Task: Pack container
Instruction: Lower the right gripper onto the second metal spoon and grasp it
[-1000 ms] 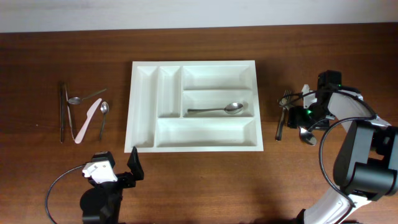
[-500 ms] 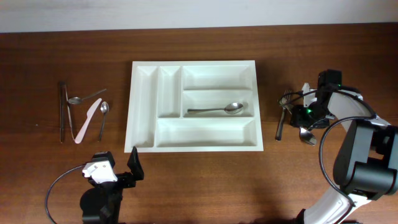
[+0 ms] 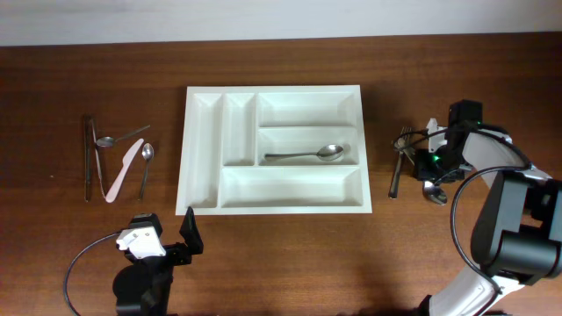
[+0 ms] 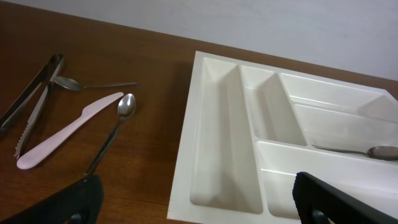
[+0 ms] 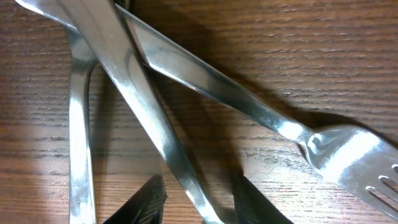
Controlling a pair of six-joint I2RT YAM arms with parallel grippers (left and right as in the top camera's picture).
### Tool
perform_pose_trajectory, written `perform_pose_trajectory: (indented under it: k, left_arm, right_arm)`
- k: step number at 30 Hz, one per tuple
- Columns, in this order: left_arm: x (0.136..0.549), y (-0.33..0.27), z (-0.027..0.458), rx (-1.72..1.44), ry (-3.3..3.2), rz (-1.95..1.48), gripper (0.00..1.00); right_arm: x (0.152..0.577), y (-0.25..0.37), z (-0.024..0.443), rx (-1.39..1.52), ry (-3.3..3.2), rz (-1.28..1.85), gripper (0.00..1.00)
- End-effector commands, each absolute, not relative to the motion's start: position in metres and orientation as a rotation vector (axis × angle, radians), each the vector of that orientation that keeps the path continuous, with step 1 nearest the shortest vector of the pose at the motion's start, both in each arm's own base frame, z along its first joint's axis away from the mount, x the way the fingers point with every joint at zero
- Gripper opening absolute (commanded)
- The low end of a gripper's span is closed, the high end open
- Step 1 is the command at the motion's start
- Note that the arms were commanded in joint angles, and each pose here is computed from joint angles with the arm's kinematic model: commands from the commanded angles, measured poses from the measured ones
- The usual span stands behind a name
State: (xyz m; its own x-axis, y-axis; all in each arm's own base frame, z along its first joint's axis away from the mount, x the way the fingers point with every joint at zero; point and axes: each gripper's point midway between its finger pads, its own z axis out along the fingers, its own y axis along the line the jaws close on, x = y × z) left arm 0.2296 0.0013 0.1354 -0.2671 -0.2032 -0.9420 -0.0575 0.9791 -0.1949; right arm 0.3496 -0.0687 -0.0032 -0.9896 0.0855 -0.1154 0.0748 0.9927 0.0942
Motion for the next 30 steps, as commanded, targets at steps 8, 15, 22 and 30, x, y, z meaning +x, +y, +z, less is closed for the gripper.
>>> perform_pose_trajectory:
  k: [8,15,22,30]
  left_arm:
    - [0.229,0.002,0.135,-0.178,1.84,-0.127,0.99]
    - [0.23,0.002,0.135,-0.178,1.839,-0.127,0.99]
    - [0.23,0.002,0.135,-0.178,1.839,-0.127,0.99]
    - [0.23,0.002,0.135,-0.178,1.839,-0.128,0.99]
  right_arm:
    - [0.31,-0.056,-0.042,0.21,3.159,0.202,0.07]
    - [0.311,-0.055,-0.042,0.227,3.156,0.207,0.04]
    - [0.336,-0.054,-0.015,0.221,3.118,0.262,0.04]
    - [0.376,-0.063,0.036,0.205,3.042,0.246,0.04]
